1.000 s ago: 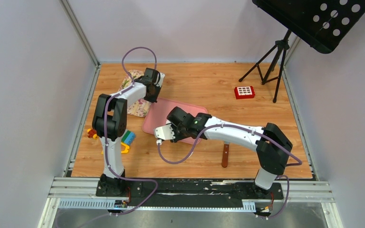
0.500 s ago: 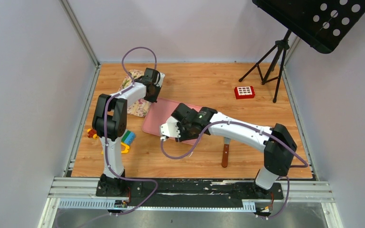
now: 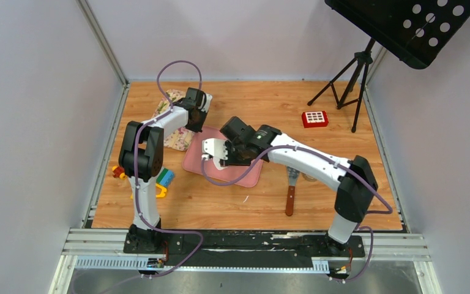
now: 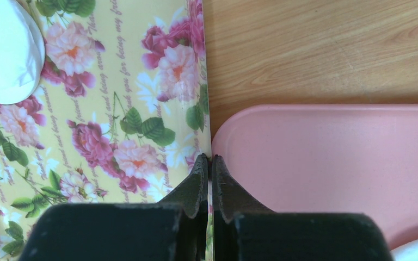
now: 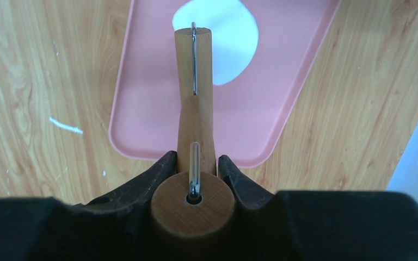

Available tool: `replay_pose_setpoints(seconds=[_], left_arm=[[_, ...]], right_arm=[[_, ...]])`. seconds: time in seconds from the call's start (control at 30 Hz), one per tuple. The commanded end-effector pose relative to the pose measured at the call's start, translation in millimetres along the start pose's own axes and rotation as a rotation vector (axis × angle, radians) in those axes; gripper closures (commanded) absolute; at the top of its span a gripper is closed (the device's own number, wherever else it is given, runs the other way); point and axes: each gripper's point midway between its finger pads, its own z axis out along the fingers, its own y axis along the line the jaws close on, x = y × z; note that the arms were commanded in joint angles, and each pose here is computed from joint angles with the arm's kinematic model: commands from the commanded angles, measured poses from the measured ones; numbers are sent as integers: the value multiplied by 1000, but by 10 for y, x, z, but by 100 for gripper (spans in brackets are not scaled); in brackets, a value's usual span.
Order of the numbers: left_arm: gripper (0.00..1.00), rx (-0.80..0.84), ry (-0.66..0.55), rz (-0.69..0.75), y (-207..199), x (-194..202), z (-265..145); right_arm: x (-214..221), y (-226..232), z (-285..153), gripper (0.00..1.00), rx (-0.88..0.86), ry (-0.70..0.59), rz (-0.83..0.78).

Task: Roll out the dumpling wrappers from the dough
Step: Flatten out the dough on the work surface.

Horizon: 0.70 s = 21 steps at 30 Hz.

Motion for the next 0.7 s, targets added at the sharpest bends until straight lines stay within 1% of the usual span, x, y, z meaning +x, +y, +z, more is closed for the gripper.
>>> replay_pose_setpoints(seconds=[0.0,0.1,0.37,0.5,0.67], left_arm=[[100,1,113,15,-23,357,116],[100,2,114,15,-22,359,116],[100,7,109,15,-32,352,106],[100,9,107,14,-38,347,107],[100,8,108,13,-38,352,108]], right_arm=[[-322,-250,166,100,58,-71,54],[-330,-261,353,100,43,-47,52],[83,-113,816,100,5,127,4],[186,-32,893,100,-26,163,-2],[205,93,918,100,-93,170,-14]])
